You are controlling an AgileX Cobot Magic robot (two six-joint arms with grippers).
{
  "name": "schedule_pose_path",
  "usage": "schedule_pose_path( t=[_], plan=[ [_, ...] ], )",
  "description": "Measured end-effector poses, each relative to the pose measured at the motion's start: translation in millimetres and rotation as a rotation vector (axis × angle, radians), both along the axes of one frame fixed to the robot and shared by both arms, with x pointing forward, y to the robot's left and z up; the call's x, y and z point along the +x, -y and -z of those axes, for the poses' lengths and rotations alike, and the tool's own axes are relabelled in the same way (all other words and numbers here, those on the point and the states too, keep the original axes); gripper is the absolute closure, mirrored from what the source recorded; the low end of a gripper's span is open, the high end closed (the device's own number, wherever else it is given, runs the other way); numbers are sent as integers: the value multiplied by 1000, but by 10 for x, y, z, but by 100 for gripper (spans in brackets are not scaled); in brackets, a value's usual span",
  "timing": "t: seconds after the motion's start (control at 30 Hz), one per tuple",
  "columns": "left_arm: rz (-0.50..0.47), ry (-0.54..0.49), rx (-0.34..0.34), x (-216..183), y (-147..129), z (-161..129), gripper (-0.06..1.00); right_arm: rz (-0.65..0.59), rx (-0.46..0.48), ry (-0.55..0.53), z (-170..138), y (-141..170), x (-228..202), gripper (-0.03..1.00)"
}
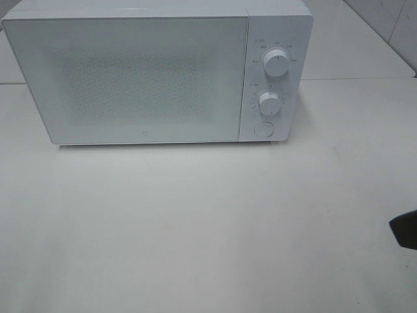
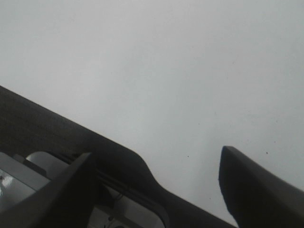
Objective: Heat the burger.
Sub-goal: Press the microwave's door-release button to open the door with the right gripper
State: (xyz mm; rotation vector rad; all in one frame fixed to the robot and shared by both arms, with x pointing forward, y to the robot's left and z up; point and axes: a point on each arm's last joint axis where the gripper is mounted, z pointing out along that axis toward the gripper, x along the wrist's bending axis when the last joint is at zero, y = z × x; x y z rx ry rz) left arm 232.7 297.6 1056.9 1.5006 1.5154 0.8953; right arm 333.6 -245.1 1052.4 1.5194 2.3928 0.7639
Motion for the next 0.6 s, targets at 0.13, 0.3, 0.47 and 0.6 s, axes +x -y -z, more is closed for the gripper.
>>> schedule_pose_path(
  t=[0.13, 0.3, 0.47, 0.6],
  plan=[
    [0, 0, 0, 0, 0, 0, -3, 21, 35, 75, -98, 102, -185, 28],
    [0, 0, 0, 0, 0, 0, -3, 147, 49, 170, -174, 279, -376, 28],
    [0, 0, 0, 0, 0, 0, -3, 232, 41, 263, -216, 385, -531, 28],
    [0, 0, 0, 0, 0, 0, -3, 331, 45, 366, -181, 481, -725, 28]
  ],
)
